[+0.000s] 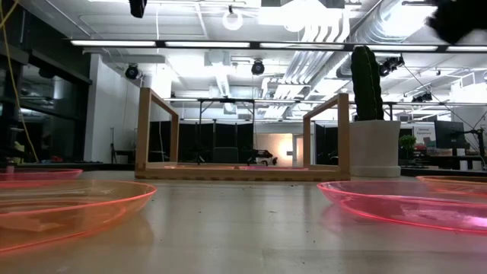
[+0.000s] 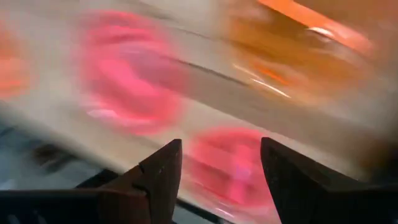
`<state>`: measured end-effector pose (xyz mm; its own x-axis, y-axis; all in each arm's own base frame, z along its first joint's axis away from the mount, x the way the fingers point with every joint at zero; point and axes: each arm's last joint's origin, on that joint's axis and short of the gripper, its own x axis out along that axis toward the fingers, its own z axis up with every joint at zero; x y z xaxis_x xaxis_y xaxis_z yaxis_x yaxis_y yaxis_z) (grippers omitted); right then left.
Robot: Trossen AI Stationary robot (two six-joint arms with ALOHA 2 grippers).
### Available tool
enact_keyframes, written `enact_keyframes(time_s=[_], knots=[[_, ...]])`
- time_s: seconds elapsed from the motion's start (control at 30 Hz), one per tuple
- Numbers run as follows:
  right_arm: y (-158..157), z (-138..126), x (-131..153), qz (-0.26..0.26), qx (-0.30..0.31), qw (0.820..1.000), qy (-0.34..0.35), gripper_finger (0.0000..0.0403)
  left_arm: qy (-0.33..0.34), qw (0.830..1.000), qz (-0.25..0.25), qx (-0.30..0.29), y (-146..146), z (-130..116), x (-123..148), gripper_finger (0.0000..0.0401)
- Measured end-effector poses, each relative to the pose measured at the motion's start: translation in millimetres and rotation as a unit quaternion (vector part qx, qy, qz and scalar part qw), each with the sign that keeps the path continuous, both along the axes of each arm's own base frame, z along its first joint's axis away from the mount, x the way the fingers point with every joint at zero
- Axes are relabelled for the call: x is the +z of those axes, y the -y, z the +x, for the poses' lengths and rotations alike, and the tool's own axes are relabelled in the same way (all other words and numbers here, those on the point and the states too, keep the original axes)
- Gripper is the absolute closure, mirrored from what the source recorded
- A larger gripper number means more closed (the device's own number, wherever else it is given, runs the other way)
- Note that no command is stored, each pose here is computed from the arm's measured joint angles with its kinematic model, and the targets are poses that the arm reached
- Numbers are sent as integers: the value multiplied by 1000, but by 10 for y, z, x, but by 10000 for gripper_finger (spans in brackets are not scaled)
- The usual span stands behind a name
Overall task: Place and stack plates onto a shelf
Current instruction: Stack the top right orange plate on top of the orange plate
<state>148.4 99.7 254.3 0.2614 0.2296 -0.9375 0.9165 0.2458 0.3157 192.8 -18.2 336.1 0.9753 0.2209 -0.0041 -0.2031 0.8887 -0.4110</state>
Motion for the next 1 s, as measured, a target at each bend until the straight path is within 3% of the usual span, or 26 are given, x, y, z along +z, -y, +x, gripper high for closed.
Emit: enact_keyframes(time_s=[0.13,0.2,0.33,0.47,0.67,1.0], knots=[[-170,-222,-116,-30,-74,990,-115,201,-2,1000,1,0,-1,0,-4,286],[-224,-291,-149,-50,-106,984,-137,201,-2,1000,1,0,-1,0,-4,286],[-262,-303,-214,-84,-113,978,-157,201,-2,1000,1,0,-1,0,-4,286],[-208,-300,-461,-92,-126,975,-161,201,-2,1000,0,0,-1,0,-4,286],[-51,-377,-993,-36,-147,979,-139,201,-1,1000,-5,0,-1,0,-4,286],[115,-410,-1156,-57,-174,973,-137,202,0,1000,-8,0,-1,0,-4,286]])
